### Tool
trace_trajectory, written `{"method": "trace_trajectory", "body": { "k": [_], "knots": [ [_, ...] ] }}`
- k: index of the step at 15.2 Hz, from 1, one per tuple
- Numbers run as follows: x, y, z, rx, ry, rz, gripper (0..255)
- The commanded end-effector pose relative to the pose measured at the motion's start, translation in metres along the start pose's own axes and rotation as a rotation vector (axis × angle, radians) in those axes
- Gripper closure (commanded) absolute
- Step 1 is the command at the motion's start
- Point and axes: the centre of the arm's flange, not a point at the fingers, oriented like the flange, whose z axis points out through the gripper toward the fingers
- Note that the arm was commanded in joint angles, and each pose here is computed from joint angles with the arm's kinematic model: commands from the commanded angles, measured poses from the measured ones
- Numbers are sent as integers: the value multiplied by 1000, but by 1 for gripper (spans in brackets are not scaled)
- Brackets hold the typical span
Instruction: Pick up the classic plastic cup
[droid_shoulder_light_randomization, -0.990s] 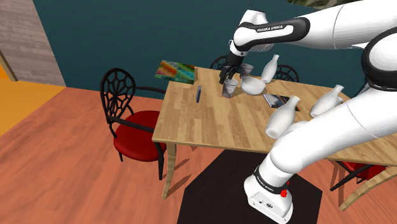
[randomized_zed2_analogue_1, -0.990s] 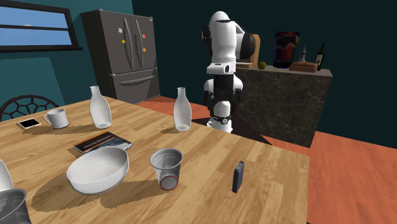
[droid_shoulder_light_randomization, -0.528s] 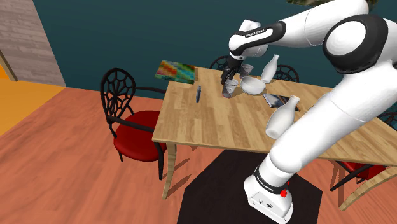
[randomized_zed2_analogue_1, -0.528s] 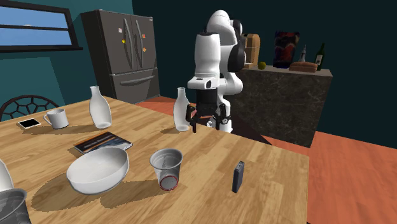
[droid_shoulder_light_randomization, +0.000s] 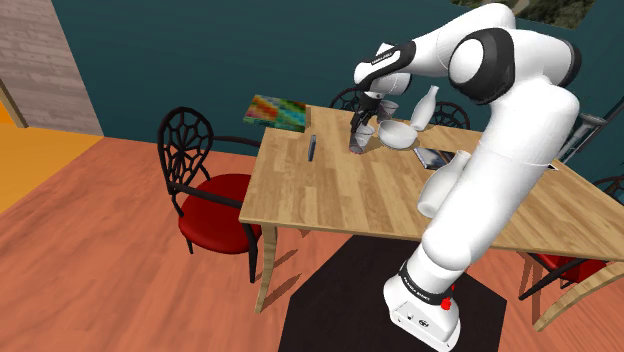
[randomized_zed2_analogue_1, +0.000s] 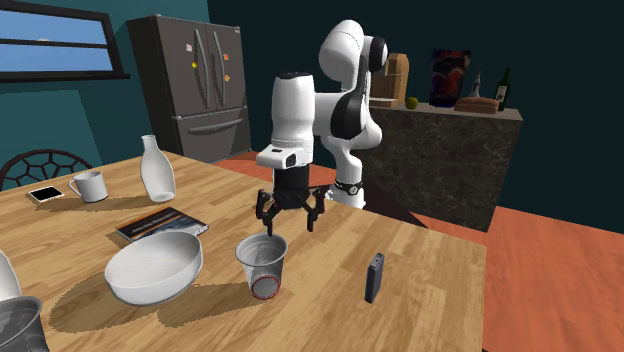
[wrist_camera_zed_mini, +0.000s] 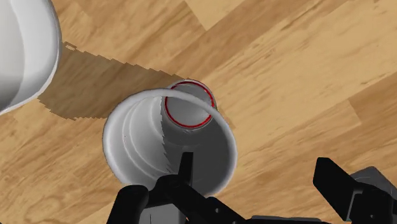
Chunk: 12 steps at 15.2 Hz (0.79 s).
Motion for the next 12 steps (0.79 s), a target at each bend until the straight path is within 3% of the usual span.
{"method": "trace_trajectory", "body": {
  "k": [1, 10, 11, 12],
  "knots": [
    [5, 20, 11, -9, -1, -4, 0],
    [-1, 16, 50, -9, -1, -3, 0],
    [-1, 16, 50, -9, -1, -4, 255],
    [-1, 16, 49, -9, -1, -3, 255]
  ]
}}
